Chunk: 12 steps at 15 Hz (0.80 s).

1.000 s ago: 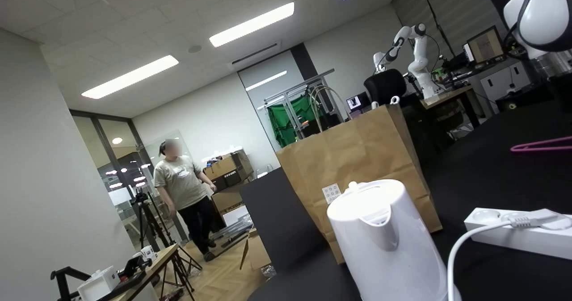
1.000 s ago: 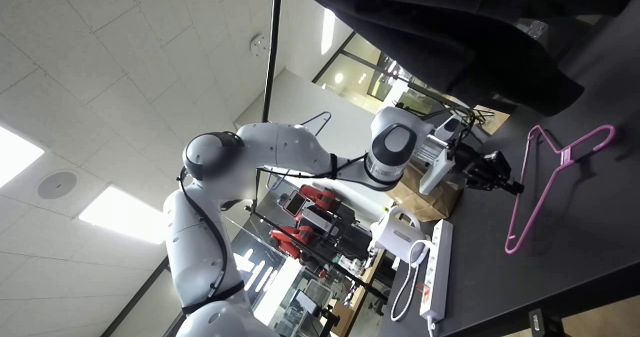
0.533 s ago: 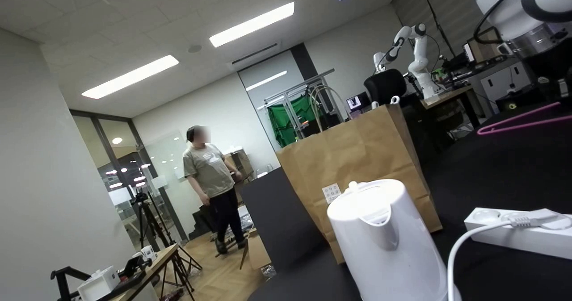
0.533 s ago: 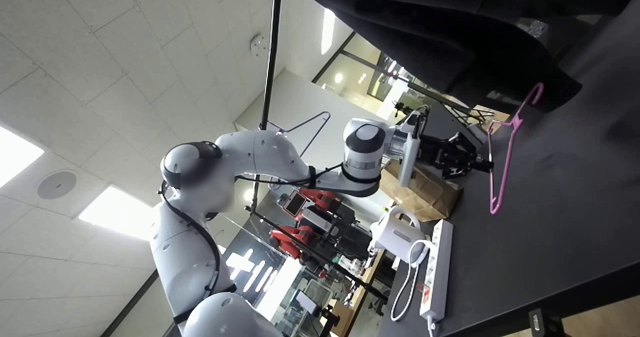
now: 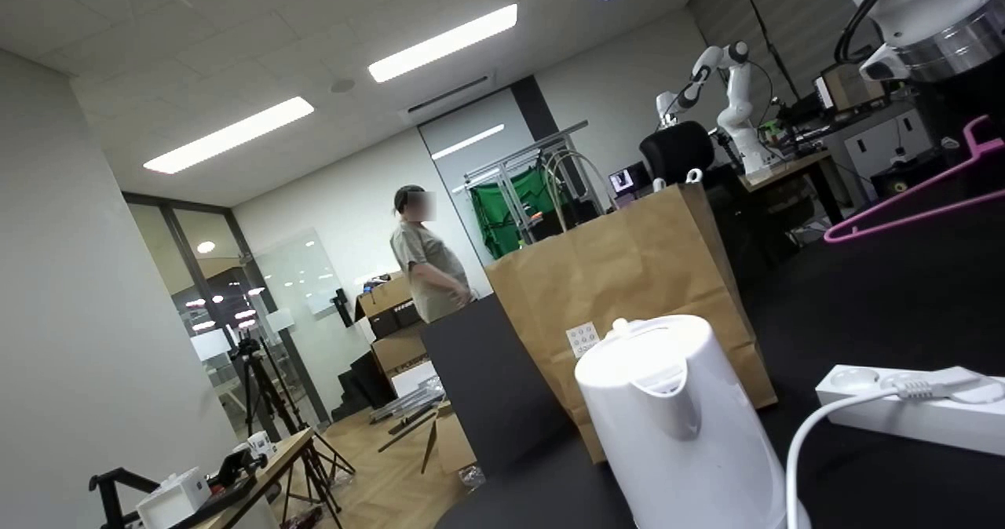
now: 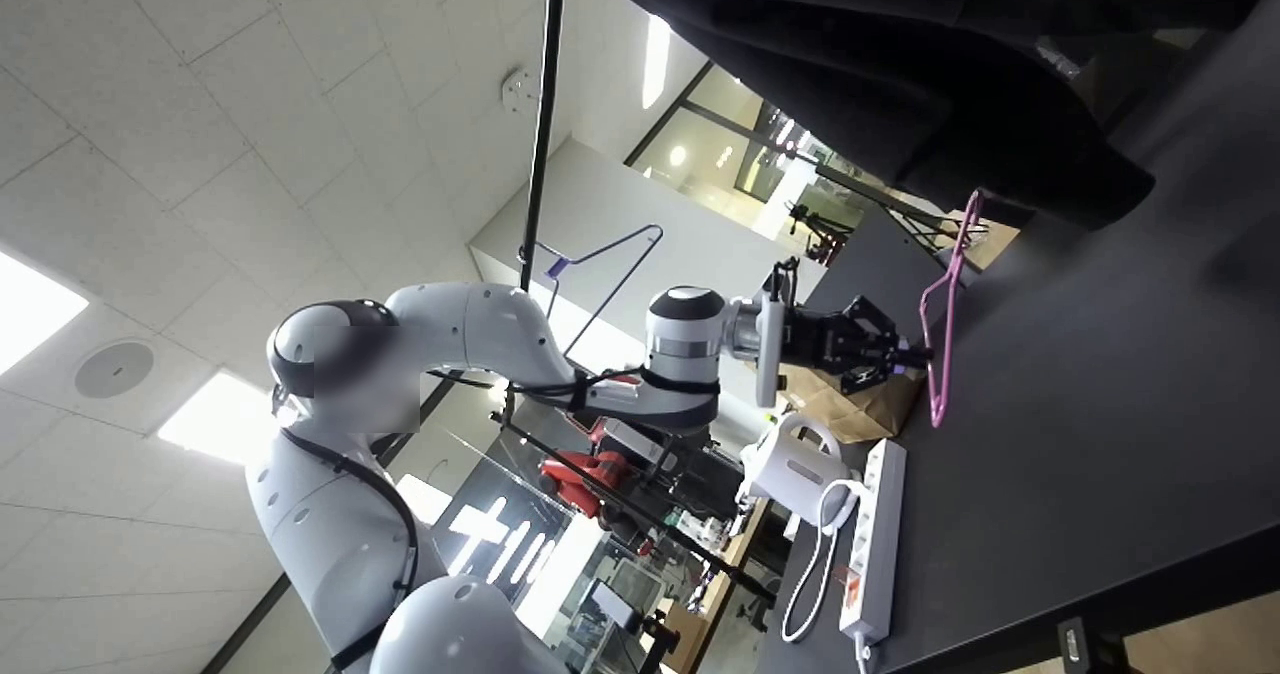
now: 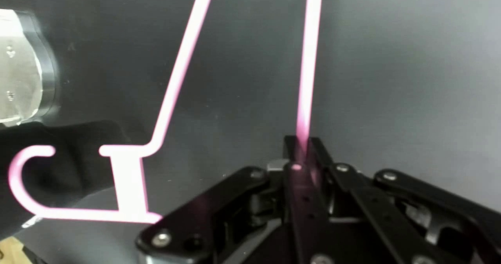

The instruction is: Hang the pink coat hanger on the rod

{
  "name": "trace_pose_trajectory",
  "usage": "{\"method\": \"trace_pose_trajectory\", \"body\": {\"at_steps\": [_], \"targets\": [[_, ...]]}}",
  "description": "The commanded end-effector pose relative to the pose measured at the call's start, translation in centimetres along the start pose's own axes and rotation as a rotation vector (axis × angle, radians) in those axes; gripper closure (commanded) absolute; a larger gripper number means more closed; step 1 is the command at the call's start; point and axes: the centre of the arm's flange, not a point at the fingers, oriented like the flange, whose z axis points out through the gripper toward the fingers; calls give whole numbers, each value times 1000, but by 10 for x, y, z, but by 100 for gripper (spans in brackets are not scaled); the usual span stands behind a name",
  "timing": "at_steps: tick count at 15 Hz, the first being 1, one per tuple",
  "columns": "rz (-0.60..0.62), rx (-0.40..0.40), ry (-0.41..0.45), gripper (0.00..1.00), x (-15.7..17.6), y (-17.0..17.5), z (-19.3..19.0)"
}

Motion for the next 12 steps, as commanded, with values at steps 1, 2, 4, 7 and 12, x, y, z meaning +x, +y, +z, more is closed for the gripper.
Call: {"method": "trace_pose_trajectory", "body": {"at_steps": [1, 2, 4, 7, 12], "targets": [[-71, 79, -22, 98, -23, -31, -23], [-96, 72, -23, 98, -24, -41, -24], [-136, 45, -37, 98, -27, -54, -26], [-101, 55, -86, 98, -26, -50, -27], [-120, 60, -82, 92, -23, -52, -17]]}}
